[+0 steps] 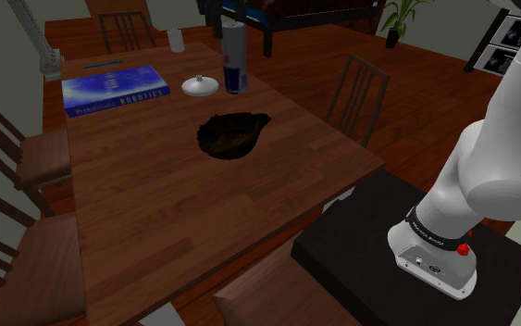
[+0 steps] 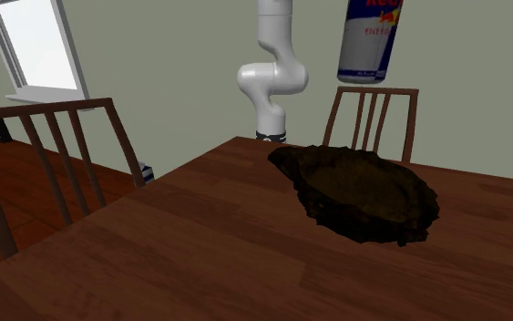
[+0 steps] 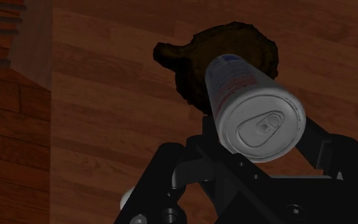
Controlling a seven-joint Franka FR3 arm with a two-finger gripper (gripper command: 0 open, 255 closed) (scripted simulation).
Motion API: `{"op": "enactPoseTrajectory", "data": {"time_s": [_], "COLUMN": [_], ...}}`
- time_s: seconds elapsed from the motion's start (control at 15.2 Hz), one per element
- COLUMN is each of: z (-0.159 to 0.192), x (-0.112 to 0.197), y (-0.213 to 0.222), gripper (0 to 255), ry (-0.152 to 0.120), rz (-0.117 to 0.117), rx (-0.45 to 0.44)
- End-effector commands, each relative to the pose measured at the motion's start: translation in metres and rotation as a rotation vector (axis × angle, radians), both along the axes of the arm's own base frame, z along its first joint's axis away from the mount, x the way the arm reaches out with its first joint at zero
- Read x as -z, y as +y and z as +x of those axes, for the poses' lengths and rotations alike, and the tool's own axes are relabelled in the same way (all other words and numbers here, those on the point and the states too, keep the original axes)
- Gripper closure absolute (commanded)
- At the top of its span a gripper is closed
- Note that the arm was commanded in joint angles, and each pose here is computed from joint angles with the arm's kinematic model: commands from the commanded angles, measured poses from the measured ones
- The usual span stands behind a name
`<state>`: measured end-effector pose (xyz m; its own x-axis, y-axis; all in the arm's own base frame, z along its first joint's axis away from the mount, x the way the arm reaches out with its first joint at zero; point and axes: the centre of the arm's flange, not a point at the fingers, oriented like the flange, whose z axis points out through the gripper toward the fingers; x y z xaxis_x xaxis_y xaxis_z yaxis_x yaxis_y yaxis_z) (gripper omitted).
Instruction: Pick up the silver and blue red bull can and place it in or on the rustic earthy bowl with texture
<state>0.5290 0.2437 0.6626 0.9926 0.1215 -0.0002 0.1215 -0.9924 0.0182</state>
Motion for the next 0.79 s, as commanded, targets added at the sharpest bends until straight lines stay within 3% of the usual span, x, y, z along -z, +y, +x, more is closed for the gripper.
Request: {"op": "enactPoseTrajectory", "data": {"time_s": [0.0,0.73], "z": [0.0,0.0], "x": [0.01,0.068], "y": [-0.001,-0.001], "gripper": [255,255], "ry": [-0.001,-0.001], "rz": [0.0,0.0], "rx": [0.0,0.0]}}
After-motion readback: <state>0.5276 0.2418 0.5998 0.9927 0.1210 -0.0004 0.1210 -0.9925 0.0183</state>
